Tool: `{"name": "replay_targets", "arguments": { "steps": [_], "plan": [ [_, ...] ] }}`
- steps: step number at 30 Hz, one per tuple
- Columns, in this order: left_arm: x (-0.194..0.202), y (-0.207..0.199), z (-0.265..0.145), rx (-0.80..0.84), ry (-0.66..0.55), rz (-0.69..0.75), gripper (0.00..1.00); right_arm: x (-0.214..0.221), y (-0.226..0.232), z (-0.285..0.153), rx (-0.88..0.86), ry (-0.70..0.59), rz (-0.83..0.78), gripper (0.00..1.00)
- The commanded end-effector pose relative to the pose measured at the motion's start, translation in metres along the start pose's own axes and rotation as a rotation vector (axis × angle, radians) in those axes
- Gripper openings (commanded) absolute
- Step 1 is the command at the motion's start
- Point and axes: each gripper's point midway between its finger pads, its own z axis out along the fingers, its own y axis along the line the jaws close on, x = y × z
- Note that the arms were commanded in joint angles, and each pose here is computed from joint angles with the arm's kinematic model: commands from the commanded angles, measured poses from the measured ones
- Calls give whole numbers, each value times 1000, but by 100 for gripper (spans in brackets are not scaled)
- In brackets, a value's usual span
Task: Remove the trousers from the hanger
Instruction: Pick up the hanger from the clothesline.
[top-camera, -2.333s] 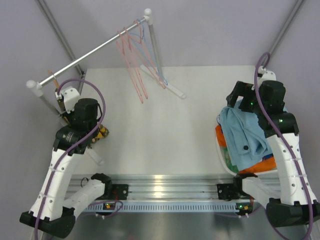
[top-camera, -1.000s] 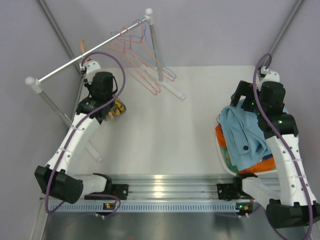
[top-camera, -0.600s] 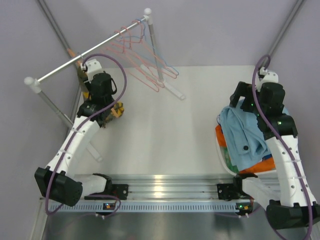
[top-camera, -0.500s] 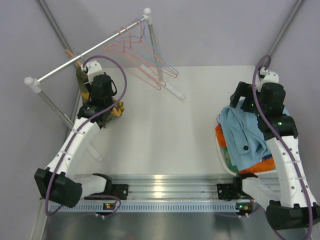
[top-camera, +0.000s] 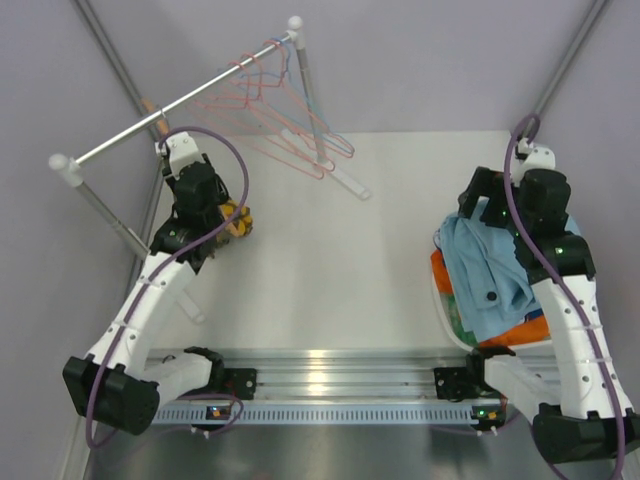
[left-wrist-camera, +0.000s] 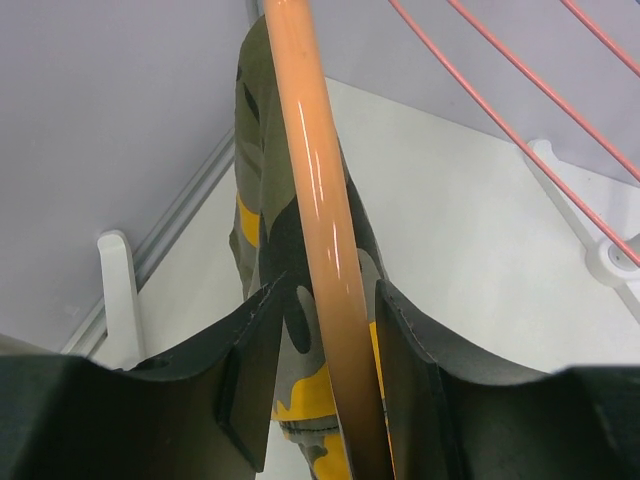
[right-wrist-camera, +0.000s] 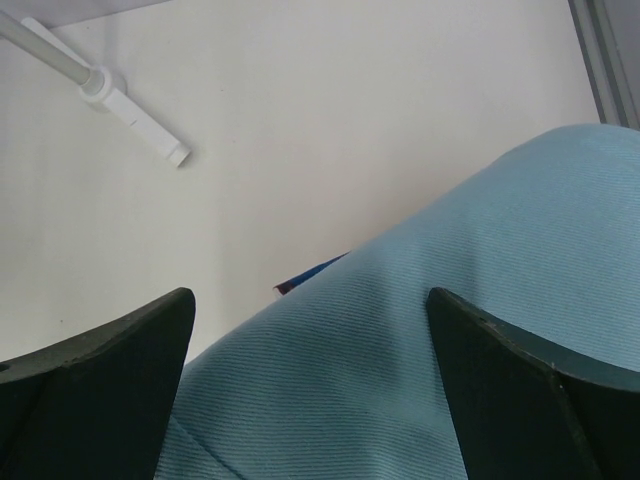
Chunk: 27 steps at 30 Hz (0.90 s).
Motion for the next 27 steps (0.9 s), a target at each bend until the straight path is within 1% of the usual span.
{"name": "replay_targets", "arguments": {
  "steps": [1, 6, 10, 16, 19, 24, 27],
  "plan": [
    [-7, 2, 0, -5, -44, -28, 47, -13, 0, -7, -10, -63, 10, 100],
    [-1, -4, 1, 20, -30, -38, 47, -11, -1, -7, -9, -59, 8, 100],
    [0, -6, -1, 7, -24, -43, 48, -9, -1, -6, -10, -54, 11, 100],
    [5, -1, -5, -106, -35, -20, 47, -8, 1, -4, -18, -47, 18, 100],
    [6, 5, -4, -156, -44, -44, 46, -8, 1, -3, -19, -44, 18, 100],
    [2, 8, -5, -186, -63, -63, 43, -8, 2, -2, -23, -43, 19, 100],
    [1, 10, -4, -203, -71, -64, 39, -7, 3, 0, -22, -38, 25, 100]
  ]
}}
